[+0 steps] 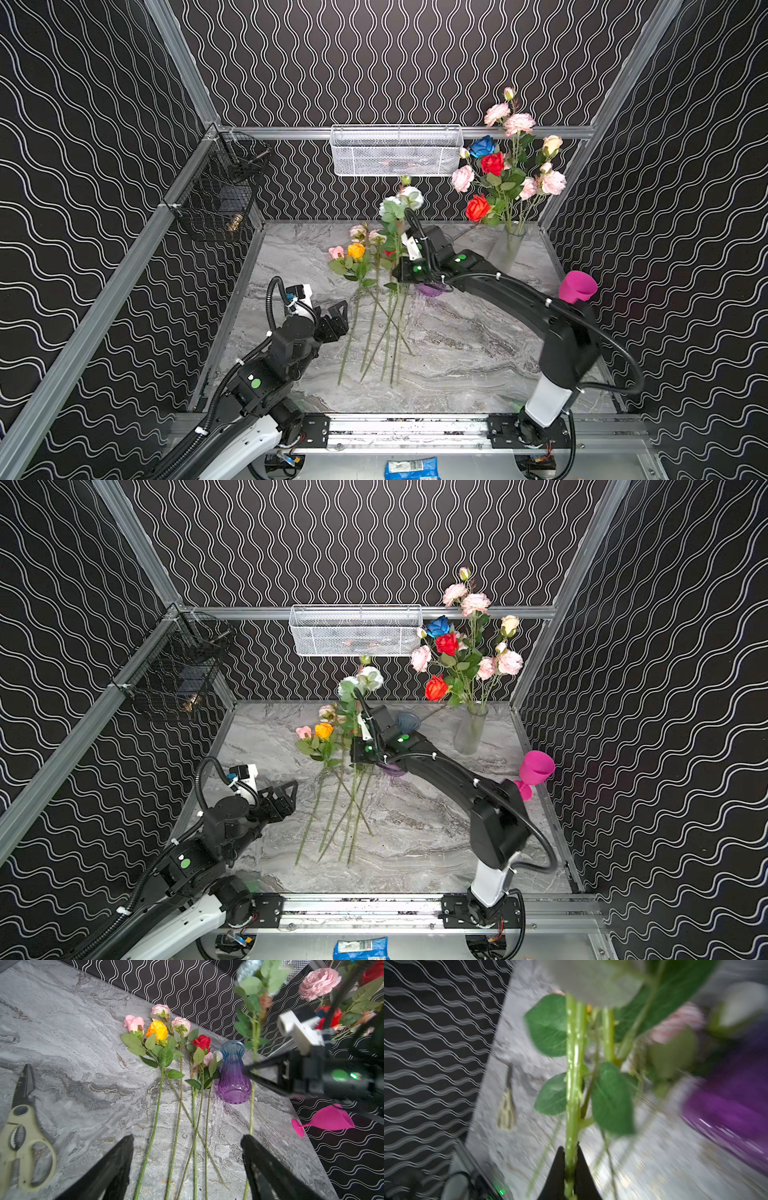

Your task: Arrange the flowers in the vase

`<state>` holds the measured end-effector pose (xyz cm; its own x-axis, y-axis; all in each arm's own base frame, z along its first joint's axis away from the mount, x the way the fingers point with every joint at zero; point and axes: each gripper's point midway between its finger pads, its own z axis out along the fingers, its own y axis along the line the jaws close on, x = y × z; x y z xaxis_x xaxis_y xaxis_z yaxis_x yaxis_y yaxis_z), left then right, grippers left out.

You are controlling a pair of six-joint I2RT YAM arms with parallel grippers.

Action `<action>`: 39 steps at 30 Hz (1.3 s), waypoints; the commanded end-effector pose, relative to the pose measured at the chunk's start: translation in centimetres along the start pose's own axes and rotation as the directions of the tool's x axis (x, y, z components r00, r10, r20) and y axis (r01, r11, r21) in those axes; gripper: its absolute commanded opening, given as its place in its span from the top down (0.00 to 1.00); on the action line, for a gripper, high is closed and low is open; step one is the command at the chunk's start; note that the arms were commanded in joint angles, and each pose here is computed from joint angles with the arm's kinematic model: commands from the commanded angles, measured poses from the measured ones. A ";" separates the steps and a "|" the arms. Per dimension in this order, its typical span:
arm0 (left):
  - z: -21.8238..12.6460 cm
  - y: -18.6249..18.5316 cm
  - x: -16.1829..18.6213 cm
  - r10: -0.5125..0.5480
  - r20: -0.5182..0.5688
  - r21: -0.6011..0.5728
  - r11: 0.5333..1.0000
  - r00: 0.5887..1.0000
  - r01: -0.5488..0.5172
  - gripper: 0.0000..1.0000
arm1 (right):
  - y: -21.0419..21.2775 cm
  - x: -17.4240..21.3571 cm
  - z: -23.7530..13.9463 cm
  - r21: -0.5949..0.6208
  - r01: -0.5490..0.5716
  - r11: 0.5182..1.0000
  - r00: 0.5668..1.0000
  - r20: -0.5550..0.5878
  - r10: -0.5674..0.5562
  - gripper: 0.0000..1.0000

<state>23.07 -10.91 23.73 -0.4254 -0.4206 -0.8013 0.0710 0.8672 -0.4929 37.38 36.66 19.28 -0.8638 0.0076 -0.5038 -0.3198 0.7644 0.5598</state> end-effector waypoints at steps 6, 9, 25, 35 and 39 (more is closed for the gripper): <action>-1.1 0.1 -1.5 0.037 0.027 -0.026 0.999 0.999 -0.036 0.16 | -0.6 -1.3 4.7 0.040 -0.048 0.998 0.999 0.009 0.048 0.46; -1.1 0.3 -1.3 0.030 0.033 -0.021 0.999 0.999 -0.030 0.16 | -2.7 -2.0 3.3 0.156 -0.018 0.988 0.998 0.069 0.008 0.39; 0.0 -0.5 -0.9 0.044 0.015 -0.003 0.999 0.999 -0.044 0.15 | -19.7 -6.6 -2.4 0.744 0.042 0.667 0.993 0.042 -0.110 0.12; 0.3 -0.6 -0.6 0.038 0.009 0.002 0.999 0.999 -0.038 0.15 | -22.2 -6.9 0.6 0.632 -0.041 0.774 0.999 0.047 0.015 0.07; 0.5 -0.8 -0.6 0.039 0.007 0.005 0.999 0.999 -0.039 0.15 | -22.0 -6.2 1.9 0.594 -0.044 0.804 0.999 0.025 0.035 0.07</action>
<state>23.44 -11.15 23.53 -0.4397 -0.3761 -0.8156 0.0722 0.8904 -0.4495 51.24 19.94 10.04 -0.8355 0.0539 -0.5468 0.0391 0.9985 0.0387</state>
